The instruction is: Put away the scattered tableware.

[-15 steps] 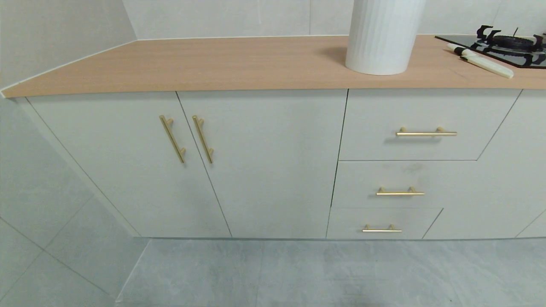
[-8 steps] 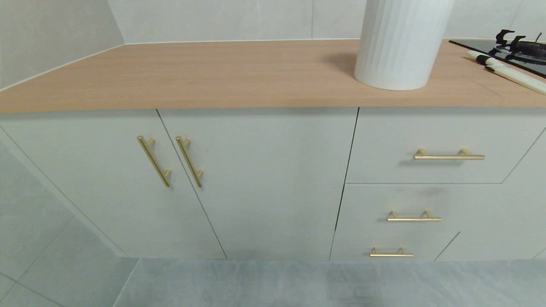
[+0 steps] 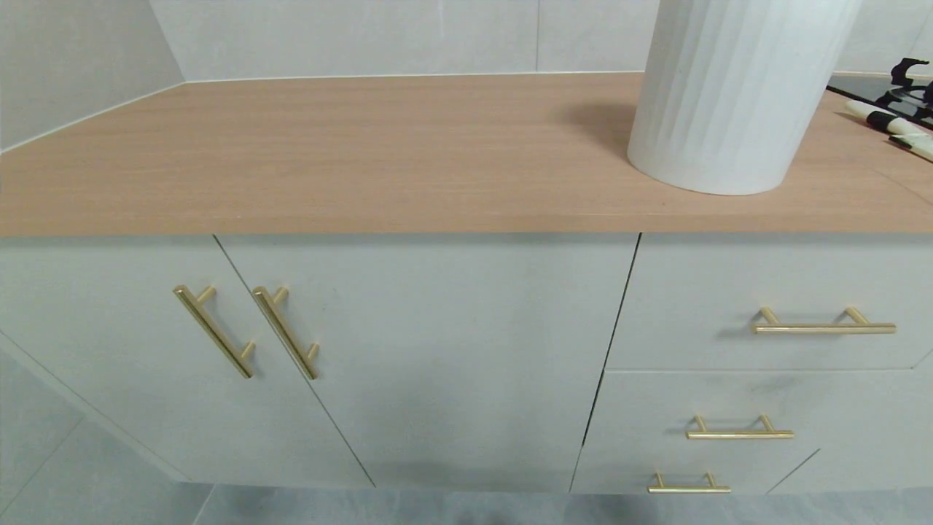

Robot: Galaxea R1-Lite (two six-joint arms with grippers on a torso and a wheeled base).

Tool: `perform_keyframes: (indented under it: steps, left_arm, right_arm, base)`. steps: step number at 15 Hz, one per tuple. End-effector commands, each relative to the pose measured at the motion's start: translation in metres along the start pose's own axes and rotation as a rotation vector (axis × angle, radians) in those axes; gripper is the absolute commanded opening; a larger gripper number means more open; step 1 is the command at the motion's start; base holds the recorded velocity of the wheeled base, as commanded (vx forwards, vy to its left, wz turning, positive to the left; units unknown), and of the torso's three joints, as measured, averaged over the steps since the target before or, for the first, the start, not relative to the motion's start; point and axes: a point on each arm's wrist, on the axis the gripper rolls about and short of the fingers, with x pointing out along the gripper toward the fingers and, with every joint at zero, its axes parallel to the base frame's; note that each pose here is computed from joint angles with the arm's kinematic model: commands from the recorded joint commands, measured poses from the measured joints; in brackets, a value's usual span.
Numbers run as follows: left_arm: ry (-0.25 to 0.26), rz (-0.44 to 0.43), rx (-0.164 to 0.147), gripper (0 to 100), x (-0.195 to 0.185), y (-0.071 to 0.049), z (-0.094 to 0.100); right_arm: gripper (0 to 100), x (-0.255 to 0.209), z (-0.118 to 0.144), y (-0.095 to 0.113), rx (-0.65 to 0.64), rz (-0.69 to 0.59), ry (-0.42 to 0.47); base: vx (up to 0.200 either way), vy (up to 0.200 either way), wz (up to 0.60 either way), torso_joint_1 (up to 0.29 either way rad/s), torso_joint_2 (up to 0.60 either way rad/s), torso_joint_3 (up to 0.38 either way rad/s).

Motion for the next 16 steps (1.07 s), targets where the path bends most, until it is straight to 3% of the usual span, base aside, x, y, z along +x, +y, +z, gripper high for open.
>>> perform_keyframes:
  steps: [1,6,8,16]
  left_arm:
    - [0.0,0.0,0.0,100,0.0,0.0,0.0]
    - [0.0,0.0,0.0,100,0.0,0.0,0.0]
    - [0.0,0.0,0.0,100,0.0,0.0,0.0]
    - [0.0,0.0,-0.001,100,0.0,0.0,0.0]
  right_arm:
    - [100,0.0001,0.0001,0.0,-0.001,0.0,0.001]
    - [100,0.0002,0.0001,0.0,-0.001,0.0,0.003]
    - [100,0.0001,0.0001,0.0,-0.001,0.002,0.001]
    - [100,0.0001,0.0001,0.0,0.001,0.002,0.001]
  base:
    - [0.0,0.0,0.0,0.0,0.0,0.0]
    - [0.0,0.0,0.0,0.0,0.0,0.0]
    - [0.0,0.0,-0.6,0.002,0.0,0.0]
    - [0.0,0.0,0.0,0.0,0.0,0.0]
